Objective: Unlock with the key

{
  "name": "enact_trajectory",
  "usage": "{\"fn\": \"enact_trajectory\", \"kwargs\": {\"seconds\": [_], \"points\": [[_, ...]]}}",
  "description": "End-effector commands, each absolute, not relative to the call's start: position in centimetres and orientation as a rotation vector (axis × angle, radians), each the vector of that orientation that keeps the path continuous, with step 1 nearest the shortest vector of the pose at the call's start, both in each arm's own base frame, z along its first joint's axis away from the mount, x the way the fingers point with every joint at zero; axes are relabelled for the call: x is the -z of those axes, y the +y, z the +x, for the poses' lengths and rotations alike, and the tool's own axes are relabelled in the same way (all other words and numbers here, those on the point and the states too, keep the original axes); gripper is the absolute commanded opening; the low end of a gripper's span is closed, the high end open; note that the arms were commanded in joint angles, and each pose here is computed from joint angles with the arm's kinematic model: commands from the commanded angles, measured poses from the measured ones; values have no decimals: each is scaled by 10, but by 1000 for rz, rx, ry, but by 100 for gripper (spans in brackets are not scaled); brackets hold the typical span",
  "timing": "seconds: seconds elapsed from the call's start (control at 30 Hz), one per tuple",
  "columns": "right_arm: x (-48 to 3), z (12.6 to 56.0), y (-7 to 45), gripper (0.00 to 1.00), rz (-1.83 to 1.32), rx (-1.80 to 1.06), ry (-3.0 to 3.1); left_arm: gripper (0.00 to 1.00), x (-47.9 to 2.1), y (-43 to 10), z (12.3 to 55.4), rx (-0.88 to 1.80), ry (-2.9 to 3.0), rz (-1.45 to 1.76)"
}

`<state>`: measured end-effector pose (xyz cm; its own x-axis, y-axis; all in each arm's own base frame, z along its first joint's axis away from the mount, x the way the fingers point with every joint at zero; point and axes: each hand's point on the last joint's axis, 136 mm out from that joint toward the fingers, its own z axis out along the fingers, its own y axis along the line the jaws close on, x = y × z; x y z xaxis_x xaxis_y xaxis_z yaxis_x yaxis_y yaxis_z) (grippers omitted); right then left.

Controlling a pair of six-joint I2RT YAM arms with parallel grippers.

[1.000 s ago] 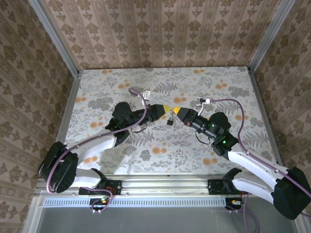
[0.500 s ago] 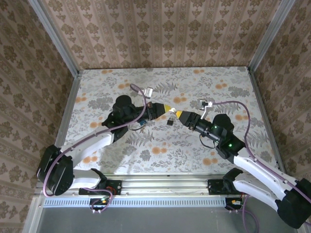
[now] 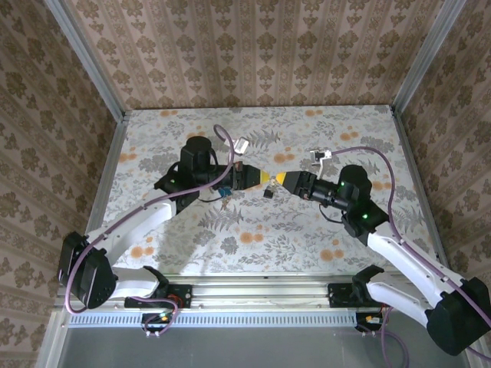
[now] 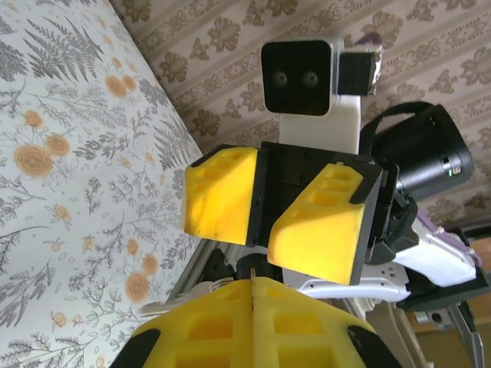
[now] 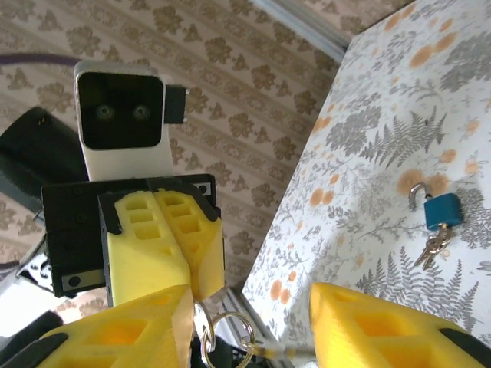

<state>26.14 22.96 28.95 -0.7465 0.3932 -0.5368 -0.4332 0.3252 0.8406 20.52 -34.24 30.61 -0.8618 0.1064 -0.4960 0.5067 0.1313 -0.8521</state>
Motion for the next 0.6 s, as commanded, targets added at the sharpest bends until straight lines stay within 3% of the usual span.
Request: {"fn": "enact_trajectory", "kwargs": {"seconds": [0.0, 0.13, 0.37, 0.57], "points": [[-320, 248, 239, 40, -170, -1590, 1802, 0, -311, -344, 196, 1800, 2078, 684], [-322, 243, 243, 41, -204, -1605, 1801, 0, -312, -346, 194, 1807, 2073, 696], [-320, 235, 251, 30, -260, -1627, 1810, 0, -311, -346, 195, 1800, 2072, 689], [-319, 230, 252, 28, -290, -1624, 1821, 0, -310, -345, 195, 1790, 2077, 684]]}}
